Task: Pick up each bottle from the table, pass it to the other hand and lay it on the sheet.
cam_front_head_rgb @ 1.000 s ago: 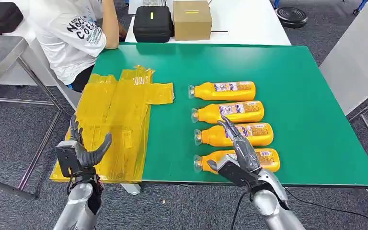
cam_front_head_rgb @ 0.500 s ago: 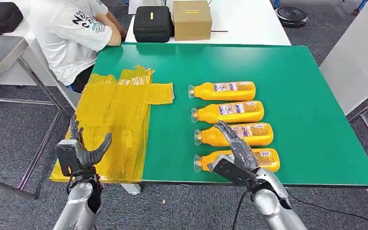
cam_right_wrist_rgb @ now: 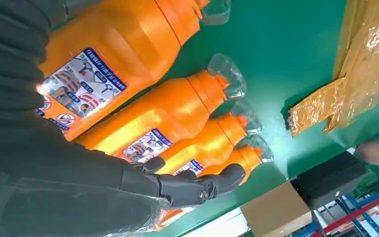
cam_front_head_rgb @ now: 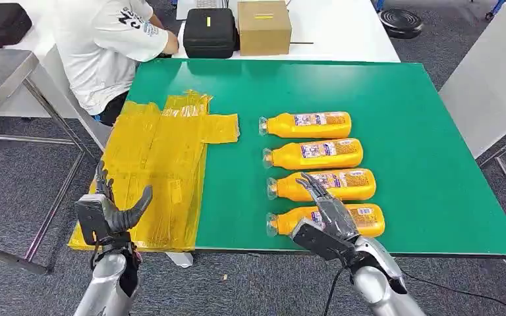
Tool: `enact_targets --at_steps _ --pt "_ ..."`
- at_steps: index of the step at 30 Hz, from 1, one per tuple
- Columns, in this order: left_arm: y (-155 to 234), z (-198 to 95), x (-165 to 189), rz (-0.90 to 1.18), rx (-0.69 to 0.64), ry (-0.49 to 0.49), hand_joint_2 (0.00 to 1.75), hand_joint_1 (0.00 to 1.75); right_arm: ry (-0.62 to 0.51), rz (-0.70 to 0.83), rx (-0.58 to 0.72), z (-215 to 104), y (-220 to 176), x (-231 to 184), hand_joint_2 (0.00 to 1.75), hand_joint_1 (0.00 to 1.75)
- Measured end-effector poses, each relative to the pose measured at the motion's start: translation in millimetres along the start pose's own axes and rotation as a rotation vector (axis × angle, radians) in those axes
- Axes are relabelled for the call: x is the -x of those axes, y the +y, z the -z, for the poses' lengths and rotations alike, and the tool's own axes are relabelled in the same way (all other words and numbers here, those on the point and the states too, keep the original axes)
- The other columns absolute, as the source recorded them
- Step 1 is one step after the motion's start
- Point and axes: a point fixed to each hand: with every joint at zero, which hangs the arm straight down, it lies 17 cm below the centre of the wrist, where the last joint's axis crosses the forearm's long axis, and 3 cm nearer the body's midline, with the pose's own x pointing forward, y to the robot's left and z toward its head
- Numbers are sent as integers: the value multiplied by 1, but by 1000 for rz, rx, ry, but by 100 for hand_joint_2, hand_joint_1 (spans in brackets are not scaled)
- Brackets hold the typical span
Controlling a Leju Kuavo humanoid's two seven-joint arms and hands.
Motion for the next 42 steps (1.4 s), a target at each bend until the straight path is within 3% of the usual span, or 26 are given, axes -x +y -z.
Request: enact_targets --at_steps 15,28,42 --pt "3 -6 4 5 -1 13 175 0 49 -111 -66 -25 8 9 175 0" --pt "5 -8 7 4 -8 21 175 0 109 -187 -84 -40 -13 37 175 0" --pt "4 -11 12 0 -5 33 175 0 185 -227 -118 -35 -46 71 175 0"
